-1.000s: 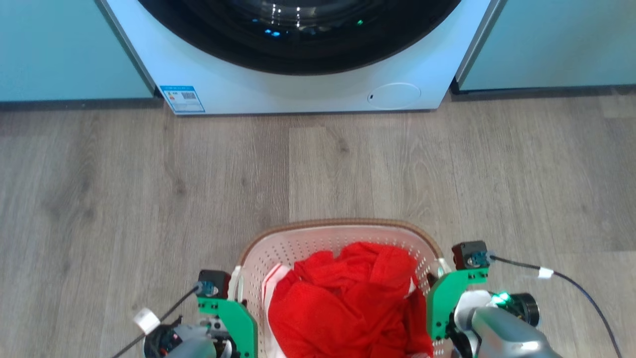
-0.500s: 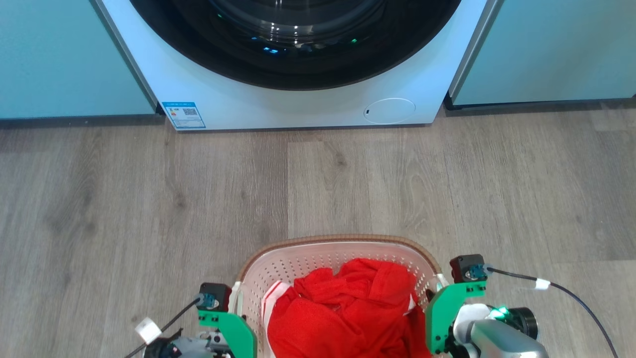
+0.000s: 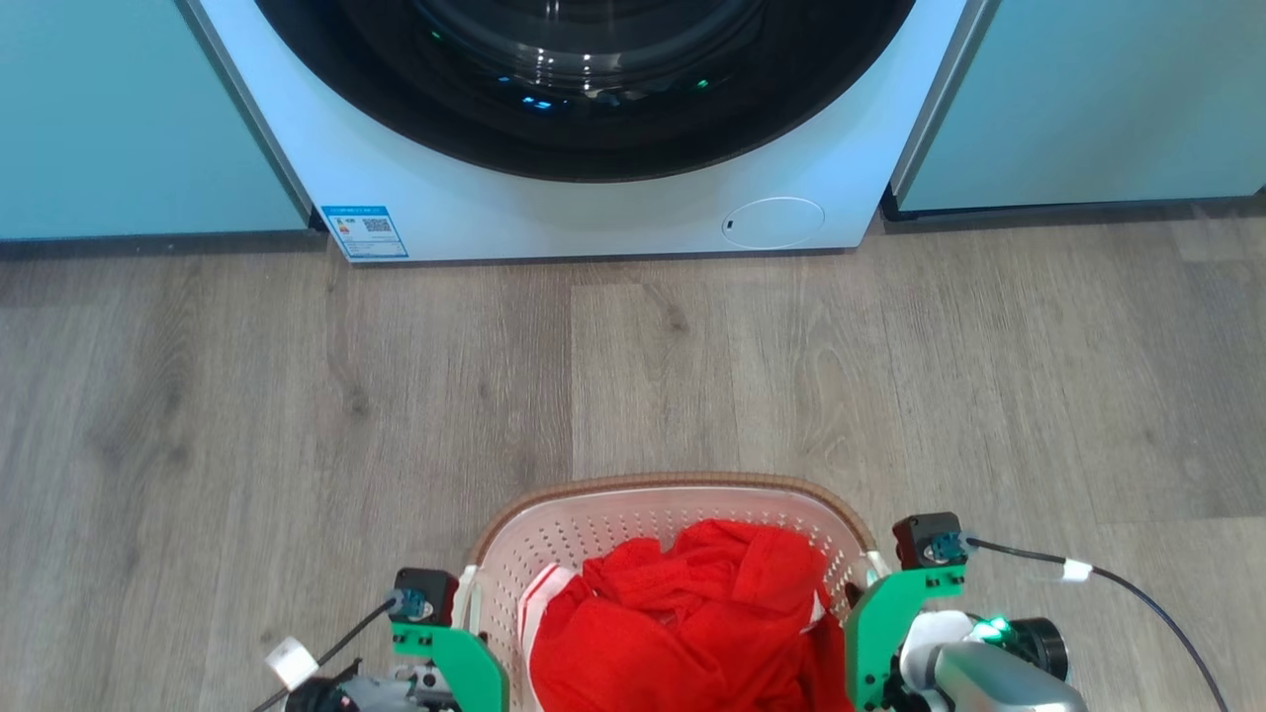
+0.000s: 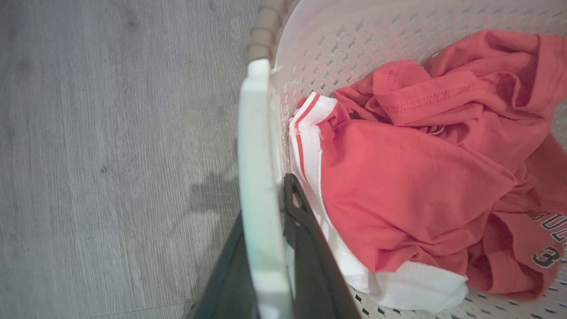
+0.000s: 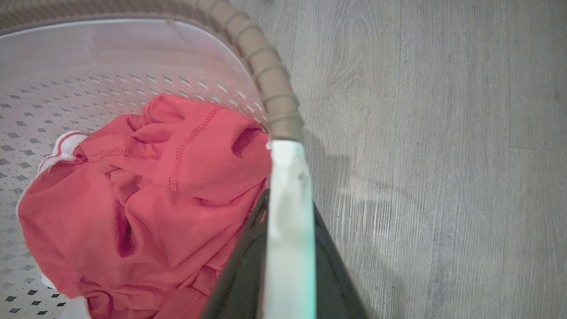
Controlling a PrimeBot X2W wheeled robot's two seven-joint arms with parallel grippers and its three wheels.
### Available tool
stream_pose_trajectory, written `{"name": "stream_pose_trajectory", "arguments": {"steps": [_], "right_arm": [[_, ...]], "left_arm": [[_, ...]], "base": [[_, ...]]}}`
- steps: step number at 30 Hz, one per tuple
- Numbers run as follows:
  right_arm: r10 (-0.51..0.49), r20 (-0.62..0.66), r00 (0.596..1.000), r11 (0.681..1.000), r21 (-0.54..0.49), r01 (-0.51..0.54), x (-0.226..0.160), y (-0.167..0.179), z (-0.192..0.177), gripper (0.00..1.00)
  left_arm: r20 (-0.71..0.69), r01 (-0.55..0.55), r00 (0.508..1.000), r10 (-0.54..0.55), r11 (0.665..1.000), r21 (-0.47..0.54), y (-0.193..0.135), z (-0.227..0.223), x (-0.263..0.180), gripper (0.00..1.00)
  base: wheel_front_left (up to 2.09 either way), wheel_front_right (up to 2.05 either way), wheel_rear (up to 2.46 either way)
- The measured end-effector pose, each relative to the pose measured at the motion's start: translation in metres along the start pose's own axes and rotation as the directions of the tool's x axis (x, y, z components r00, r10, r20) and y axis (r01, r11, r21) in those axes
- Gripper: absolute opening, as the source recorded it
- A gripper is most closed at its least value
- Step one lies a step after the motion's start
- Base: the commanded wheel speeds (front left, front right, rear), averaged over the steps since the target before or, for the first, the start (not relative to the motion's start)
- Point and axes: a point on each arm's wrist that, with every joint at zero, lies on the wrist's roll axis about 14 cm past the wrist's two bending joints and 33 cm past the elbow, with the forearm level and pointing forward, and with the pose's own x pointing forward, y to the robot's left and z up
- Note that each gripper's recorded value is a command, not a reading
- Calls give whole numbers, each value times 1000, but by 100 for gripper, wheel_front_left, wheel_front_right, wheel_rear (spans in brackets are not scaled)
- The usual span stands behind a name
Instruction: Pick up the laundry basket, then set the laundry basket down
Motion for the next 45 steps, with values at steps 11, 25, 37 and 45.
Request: {"name": "stream_pose_trajectory", "arguments": {"steps": [11, 25, 37, 45], "right_arm": [[-1, -11, 1000, 1000, 10, 1, 3, -1, -4, 0], [0, 10, 1000, 1000, 3, 0, 34, -11, 24, 0], [-4, 45, 999, 1000, -9, 5, 101, -36, 70, 0], [-7, 42, 999, 1000, -22, 8, 155, -56, 83, 0]], "left_arm": [[-15, 5, 1000, -5, 1000, 1, 0, -5, 2, 0], [1, 7, 1000, -7, 1000, 9, 9, 25, 31, 0], [41, -6, 999, 5, 1000, 18, 28, 76, 95, 0], [39, -18, 999, 18, 1000, 4, 42, 90, 143, 0]], "base": [[0, 0, 0], [0, 0, 0], [0, 0, 0], [0, 0, 0]]}}
